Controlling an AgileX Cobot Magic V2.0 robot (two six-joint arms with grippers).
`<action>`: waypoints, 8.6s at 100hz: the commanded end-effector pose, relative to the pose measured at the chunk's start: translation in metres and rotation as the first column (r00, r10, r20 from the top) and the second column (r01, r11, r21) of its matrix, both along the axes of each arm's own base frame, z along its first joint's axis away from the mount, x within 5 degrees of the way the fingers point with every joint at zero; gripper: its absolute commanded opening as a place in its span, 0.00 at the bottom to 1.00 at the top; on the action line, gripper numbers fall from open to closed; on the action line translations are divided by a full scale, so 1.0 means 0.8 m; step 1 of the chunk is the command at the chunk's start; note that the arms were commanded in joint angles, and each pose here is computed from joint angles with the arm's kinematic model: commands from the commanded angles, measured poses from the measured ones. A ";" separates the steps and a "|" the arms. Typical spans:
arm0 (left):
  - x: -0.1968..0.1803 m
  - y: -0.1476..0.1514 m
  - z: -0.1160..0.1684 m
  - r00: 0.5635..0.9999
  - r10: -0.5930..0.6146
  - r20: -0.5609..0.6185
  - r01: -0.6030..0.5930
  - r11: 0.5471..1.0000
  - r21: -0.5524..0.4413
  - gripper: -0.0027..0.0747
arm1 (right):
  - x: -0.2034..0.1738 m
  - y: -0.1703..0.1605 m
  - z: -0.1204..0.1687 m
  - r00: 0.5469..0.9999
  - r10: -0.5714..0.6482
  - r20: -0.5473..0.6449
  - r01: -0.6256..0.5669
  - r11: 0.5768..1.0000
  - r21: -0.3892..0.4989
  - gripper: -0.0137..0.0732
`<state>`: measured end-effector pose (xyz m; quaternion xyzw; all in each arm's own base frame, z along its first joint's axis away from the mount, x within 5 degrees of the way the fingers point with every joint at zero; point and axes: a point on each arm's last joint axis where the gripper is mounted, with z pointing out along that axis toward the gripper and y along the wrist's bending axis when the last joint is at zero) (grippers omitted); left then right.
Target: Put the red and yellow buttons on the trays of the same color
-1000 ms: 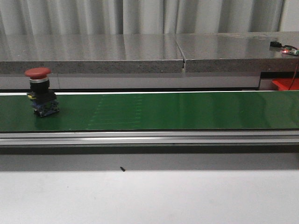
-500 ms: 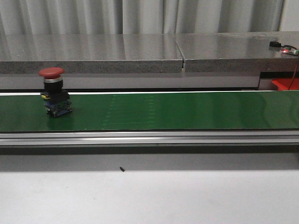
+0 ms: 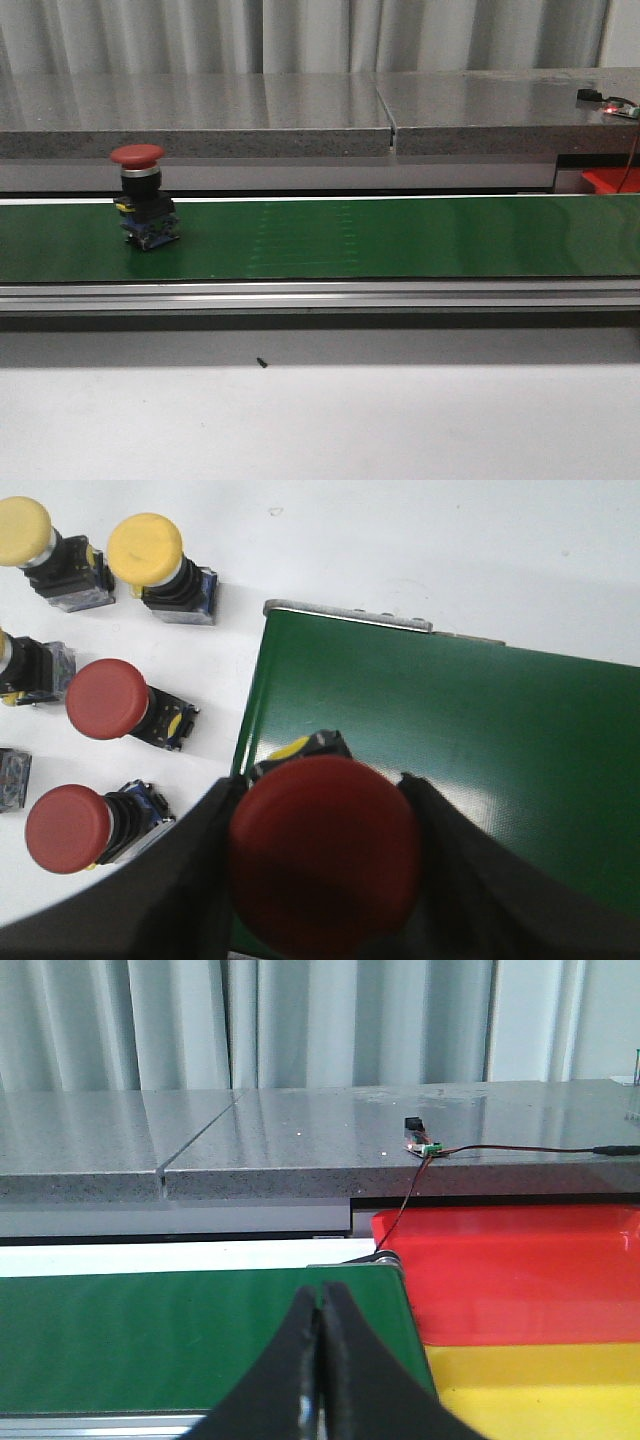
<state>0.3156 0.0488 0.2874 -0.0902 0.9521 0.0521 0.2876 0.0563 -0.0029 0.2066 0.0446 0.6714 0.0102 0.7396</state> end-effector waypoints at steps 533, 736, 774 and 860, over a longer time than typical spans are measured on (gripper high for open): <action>-0.275 -0.062 0.023 0.766 -0.167 0.621 0.177 0.983 0.046 0.01 | 0.330 0.105 0.141 0.451 0.323 -0.832 -0.504 0.862 0.062 0.91; -0.275 -0.062 0.023 0.766 -0.167 0.621 0.177 0.983 0.046 0.01 | 0.498 -0.179 0.099 0.557 0.100 -0.825 0.006 0.992 0.124 0.43; -0.275 -0.062 0.023 0.766 -0.167 0.621 0.177 0.983 0.046 0.01 | 0.511 -0.187 0.065 0.534 0.106 -0.839 0.023 0.990 0.139 0.43; -0.275 -0.062 0.023 0.766 -0.167 0.621 0.177 0.983 0.046 0.01 | 0.495 -0.209 0.076 0.526 0.123 -0.841 0.059 0.982 0.181 0.81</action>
